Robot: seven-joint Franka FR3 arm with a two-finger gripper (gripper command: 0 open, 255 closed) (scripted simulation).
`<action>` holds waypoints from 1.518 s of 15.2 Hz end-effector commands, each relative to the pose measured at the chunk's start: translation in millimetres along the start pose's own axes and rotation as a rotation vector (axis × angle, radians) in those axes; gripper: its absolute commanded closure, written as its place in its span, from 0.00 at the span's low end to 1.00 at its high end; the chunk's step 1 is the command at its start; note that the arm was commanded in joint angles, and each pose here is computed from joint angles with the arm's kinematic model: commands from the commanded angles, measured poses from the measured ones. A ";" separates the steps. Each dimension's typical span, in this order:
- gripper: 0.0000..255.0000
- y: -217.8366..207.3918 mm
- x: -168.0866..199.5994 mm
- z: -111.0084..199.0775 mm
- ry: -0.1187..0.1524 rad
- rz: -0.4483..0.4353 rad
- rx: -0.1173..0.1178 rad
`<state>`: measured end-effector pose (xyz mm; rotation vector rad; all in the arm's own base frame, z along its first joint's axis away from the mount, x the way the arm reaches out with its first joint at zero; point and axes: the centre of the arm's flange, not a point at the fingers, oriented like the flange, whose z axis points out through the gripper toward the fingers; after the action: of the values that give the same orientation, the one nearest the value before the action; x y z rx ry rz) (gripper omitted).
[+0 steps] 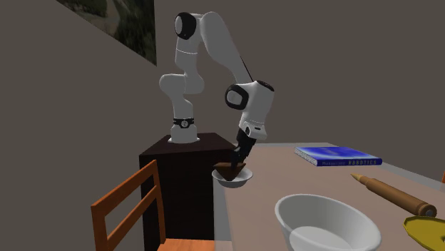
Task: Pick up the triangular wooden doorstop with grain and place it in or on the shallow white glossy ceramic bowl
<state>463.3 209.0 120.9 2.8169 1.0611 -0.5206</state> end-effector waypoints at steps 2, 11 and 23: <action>1.00 0.4 1.8 7.1 -0.002 0.000 0.001; 0.00 -0.6 1.3 7.0 -0.002 0.000 0.001; 0.00 0.5 1.9 -42.9 -0.002 0.000 0.001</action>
<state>477.0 218.3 160.2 2.8164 1.0608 -0.5235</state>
